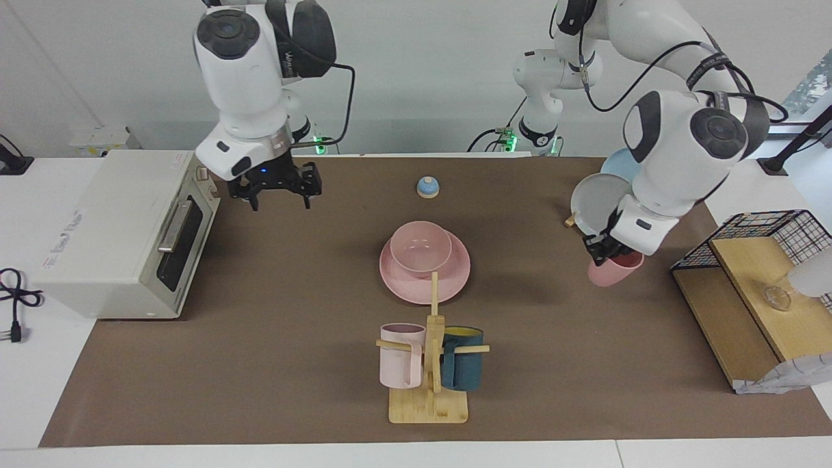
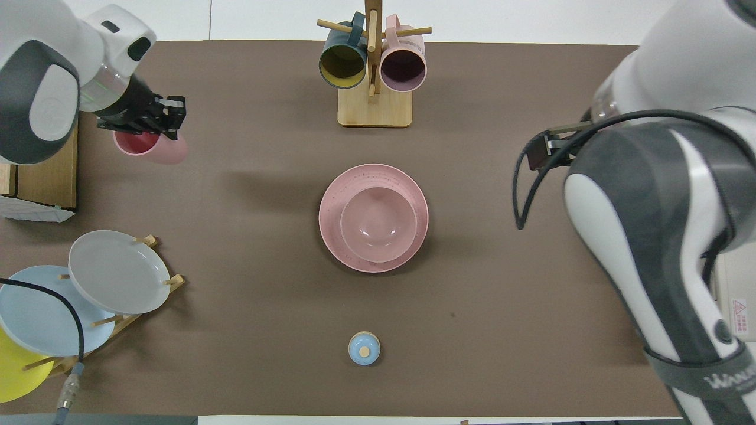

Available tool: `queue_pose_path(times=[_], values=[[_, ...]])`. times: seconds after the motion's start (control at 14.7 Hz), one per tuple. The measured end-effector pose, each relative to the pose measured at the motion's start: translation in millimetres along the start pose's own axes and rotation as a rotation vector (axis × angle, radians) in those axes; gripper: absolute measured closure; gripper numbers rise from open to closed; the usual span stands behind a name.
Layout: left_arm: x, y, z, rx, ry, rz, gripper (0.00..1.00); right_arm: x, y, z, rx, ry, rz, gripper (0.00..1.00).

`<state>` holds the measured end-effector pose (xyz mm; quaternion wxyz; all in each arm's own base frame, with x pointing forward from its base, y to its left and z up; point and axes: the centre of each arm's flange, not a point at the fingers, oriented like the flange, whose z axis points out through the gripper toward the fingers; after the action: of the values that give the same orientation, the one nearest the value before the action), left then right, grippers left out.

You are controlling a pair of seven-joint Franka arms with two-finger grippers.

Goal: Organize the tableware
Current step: 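Carry the cup toward the bowl while the right gripper withdraws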

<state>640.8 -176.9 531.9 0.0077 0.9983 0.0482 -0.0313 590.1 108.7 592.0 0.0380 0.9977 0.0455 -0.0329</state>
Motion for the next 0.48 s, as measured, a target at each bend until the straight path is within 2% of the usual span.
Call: queue_pose_path(times=[0.27, 0.48], values=[[-46.8, 116.6, -2.9, -0.049, -0.035, -0.113, 0.96, -9.9, 47.9, -5.0, 0.010, -0.027, 0.033, 0.00], [-87.7, 185.2, 0.6, -0.064, -0.048, -0.166, 0.96, -14.9, 62.4, -3.5, 0.018, -0.036, 0.055, 0.00]])
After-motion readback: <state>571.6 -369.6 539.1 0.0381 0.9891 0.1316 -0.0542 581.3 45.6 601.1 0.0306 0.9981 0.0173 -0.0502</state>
